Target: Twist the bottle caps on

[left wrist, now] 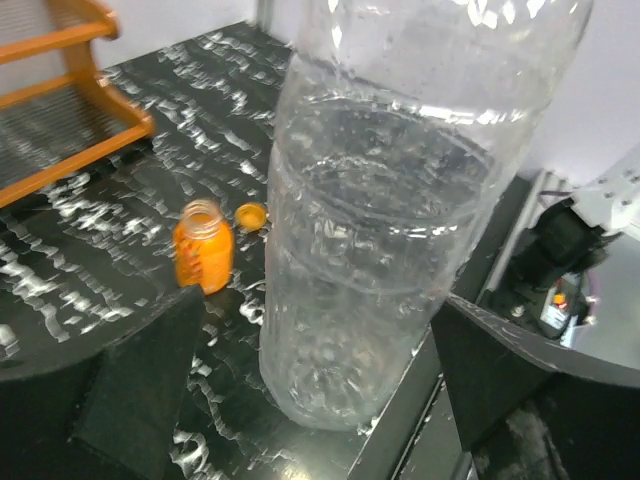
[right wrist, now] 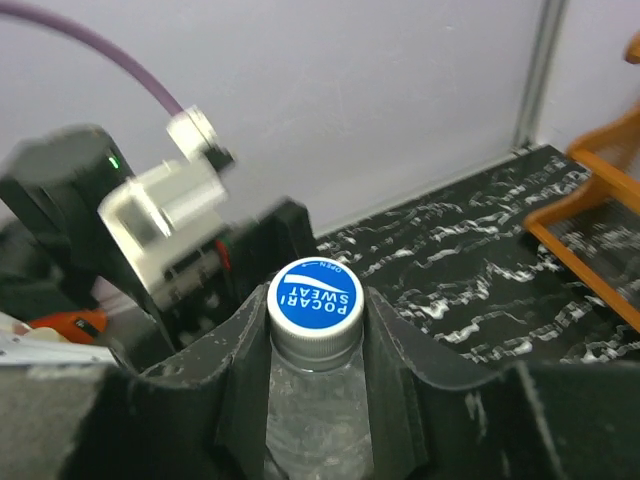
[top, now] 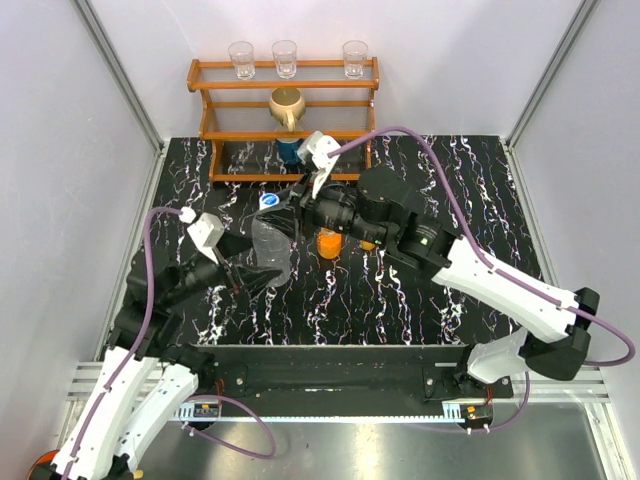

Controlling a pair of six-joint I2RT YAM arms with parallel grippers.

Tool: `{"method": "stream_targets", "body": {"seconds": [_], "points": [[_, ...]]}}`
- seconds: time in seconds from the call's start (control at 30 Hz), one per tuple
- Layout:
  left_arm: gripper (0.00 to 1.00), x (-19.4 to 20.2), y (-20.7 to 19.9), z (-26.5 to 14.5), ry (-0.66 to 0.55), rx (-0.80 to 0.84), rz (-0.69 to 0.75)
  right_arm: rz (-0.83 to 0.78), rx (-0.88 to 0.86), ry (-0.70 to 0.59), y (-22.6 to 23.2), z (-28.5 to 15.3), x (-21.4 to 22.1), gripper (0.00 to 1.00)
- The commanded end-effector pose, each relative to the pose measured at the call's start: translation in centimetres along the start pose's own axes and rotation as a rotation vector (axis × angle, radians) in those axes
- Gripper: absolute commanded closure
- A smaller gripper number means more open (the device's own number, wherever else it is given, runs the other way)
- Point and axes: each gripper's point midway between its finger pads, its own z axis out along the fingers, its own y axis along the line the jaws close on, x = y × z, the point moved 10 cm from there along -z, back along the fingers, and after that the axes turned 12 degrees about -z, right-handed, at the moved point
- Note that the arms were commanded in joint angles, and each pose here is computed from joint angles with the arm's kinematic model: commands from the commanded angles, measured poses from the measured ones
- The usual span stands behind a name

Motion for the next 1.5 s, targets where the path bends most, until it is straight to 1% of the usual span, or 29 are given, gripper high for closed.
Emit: {"method": "stream_targets", "body": {"seconds": [0.0,0.07,0.1,0.13,0.17,0.2,0.23,0.27,0.3,0.33,0.37,0.47,0.5,0.57,0.6,0.63,0.67,0.7,0.73,0.77,0.8,0.87,0.9,0.97,1.03,1.07,1.1,1.27,1.47], "points": [[0.01,-3.5,-0.6,-2.2,0.035,-0.241,0.147,-0.098,0.096,0.016,-0.5,-2.7,0.4,0.79],[0.01,-5.0,-1.0,-2.9,0.044,-0.326,0.159,-0.11,0.112,0.043,-0.7,-2.7,1.5,0.78],[0.01,-5.4,-1.2,-3.0,0.049,-0.341,0.157,-0.11,0.123,0.076,-0.8,-2.6,3.0,0.79],[0.01,-6.6,-2.0,-3.4,0.028,-0.341,0.166,-0.112,0.124,0.086,-0.8,-2.5,3.7,0.79],[0.01,-6.8,-2.4,-3.7,0.041,-0.342,0.15,-0.112,0.127,0.067,-0.8,-2.2,4.0,0.79],[0.01,-7.3,-2.8,-3.7,0.036,-0.335,0.149,-0.111,0.126,0.087,-0.9,-1.9,5.5,0.78],[0.01,-8.5,-4.0,-4.2,-0.007,-0.322,0.147,-0.111,0.121,0.119,-1.0,-1.3,6.9,0.78],[0.01,-9.2,-4.6,-4.5,-0.026,-0.318,0.147,-0.113,0.118,0.086,-1.0,-0.6,7.1,0.78],[0.01,-10.0,-5.1,-4.6,-0.048,-0.315,0.14,-0.109,0.106,0.101,-0.9,0.0,8.2,0.78],[0.01,-11.5,-6.4,-5.3,-0.099,-0.305,0.158,-0.101,0.093,0.132,-0.9,1.1,9.8,0.78],[0.01,-12.2,-6.8,-5.6,-0.129,-0.327,0.156,-0.095,0.066,0.112,-0.8,1.9,10.2,0.78],[0.01,-14.3,-8.0,-6.2,-0.188,-0.354,0.134,-0.09,0.018,0.091,-0.6,4.8,12.2,0.79],[0.01,-14.8,-8.0,-5.9,-0.185,-0.364,0.128,-0.09,0.006,0.11,-0.5,6.0,13.7,0.8],[0.01,-16.1,-8.7,-6.5,-0.226,-0.394,0.134,-0.114,-0.006,0.06,-0.2,8.0,13.3,0.8],[0.01,-16.6,-9.0,-6.7,-0.243,-0.407,0.133,-0.112,-0.012,0.088,-0.1,9.4,15.0,0.81],[0.01,-17.4,-9.3,-6.9,-0.261,-0.419,0.134,-0.155,-0.015,0.082,-0.1,10.3,15.3,0.81],[0.01,-17.8,-9.4,-7.1,-0.279,-0.44,0.135,-0.172,-0.005,0.05,-0.2,11.4,14.4,0.81],[0.01,-18.0,-9.5,-7.2,-0.286,-0.444,0.14,-0.181,-0.013,0.073,0.2,12.8,16.1,0.81],[0.01,-18.2,-9.6,-7.3,-0.293,-0.45,0.147,-0.194,-0.014,0.068,0.3,13.6,16.5,0.81],[0.01,-18.2,-9.5,-7.3,-0.29,-0.458,0.147,-0.203,-0.012,0.035,0.3,14.6,15.5,0.81],[0.01,-18.0,-9.4,-7.3,-0.283,-0.463,0.143,-0.204,-0.013,0.056,0.4,15.6,17.2,0.81],[0.02,-17.3,-8.9,-7.2,-0.251,-0.481,0.129,-0.212,-0.004,0.007,0.2,17.0,16.5,0.81],[0.02,-17.0,-8.7,-7.1,-0.238,-0.488,0.126,-0.212,-0.004,0.021,0.3,17.8,17.9,0.8],[0.02,-16.7,-8.7,-7.4,-0.241,-0.501,0.131,-0.227,-0.004,-0.022,0.3,18.8,17.4,0.8],[0.02,-16.8,-8.7,-7.5,-0.247,-0.504,0.138,-0.232,-0.005,-0.008,0.1,19.9,18.8,0.79],[0.02,-16.8,-8.7,-7.6,-0.247,-0.504,0.139,-0.24,-0.003,-0.029,0.1,20.5,18.1,0.79],[0.02,-16.8,-8.8,-7.6,-0.251,-0.504,0.138,-0.24,-0.004,-0.011,0.0,21.1,19.4,0.79],[0.02,-16.4,-8.7,-7.6,-0.238,-0.508,0.123,-0.233,0.004,-0.035,0.0,22.6,20.9,0.76],[0.02,-15.8,-8.3,-7.5,-0.225,-0.516,0.114,-0.231,-0.007,0.029,0.7,23.2,23.5,0.75]]}}
